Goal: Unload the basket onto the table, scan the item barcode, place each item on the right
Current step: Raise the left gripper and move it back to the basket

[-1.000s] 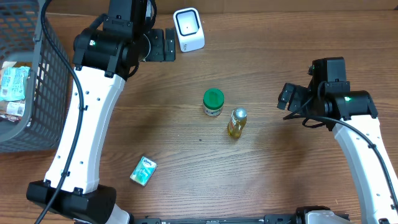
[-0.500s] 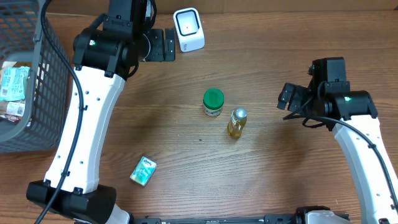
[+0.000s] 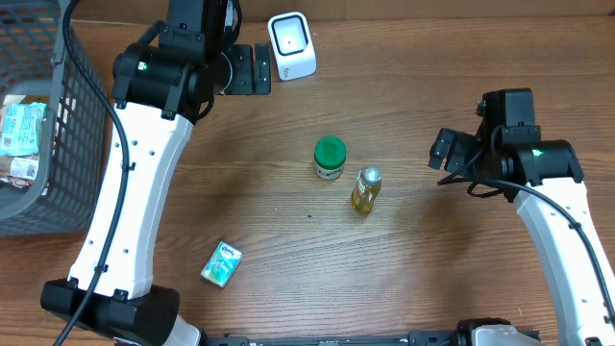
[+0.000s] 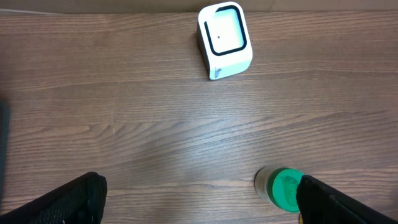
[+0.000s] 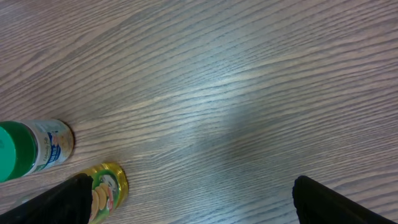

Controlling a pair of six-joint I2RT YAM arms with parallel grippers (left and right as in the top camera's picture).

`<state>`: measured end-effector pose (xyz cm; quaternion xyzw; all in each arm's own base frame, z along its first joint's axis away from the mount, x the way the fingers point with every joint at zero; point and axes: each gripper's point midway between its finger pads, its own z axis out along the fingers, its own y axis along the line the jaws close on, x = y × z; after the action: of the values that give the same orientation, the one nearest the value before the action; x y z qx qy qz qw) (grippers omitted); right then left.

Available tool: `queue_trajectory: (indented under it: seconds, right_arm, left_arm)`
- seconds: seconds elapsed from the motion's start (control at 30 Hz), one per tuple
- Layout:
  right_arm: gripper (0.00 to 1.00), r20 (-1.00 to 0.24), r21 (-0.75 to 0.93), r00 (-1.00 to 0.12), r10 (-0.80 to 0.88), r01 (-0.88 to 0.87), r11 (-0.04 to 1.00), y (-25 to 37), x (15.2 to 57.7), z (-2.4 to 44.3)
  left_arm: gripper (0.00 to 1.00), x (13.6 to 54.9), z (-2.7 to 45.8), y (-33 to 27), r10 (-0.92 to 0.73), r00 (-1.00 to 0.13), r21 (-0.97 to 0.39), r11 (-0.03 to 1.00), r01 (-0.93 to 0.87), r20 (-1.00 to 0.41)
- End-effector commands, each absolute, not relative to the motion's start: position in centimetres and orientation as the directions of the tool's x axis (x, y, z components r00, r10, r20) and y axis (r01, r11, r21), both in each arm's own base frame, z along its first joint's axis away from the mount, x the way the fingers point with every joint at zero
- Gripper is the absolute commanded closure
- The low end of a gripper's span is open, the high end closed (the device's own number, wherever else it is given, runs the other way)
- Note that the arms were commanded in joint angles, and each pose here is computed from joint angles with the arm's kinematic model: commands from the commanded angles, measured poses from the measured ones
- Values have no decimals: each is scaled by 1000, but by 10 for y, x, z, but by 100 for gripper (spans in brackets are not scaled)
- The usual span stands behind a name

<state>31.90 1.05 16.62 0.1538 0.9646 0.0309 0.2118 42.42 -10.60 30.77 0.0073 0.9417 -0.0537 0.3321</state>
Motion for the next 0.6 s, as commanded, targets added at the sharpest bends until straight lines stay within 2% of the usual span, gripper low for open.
queue_trajectory:
  seconds: [0.0, 0.3, 0.43, 0.53, 0.57]
  right_arm:
    - [0, -428, 124, -851, 306, 280, 952, 8, 323, 176]
    - [0, -428, 124, -851, 306, 280, 952, 8, 323, 176]
    - [0, -428, 124, -851, 306, 280, 952, 8, 323, 176]
    - [0, -428, 124, -851, 306, 280, 952, 8, 323, 176]
    - [0, -428, 124, -851, 306, 280, 952, 8, 323, 176]
  left_arm:
    - [0, 425, 309, -104, -9, -776, -83, 995, 57, -631]
    - [0, 426, 311, -105, -11, -771, -87, 995, 58, -637]
    - [1, 449, 333, -112, -35, -682, -114, 991, 71, -730]
    - [0, 448, 334, -115, -12, -684, -112, 988, 102, -730]
    - [9, 443, 329, -114, 28, -698, -81, 989, 123, -716]
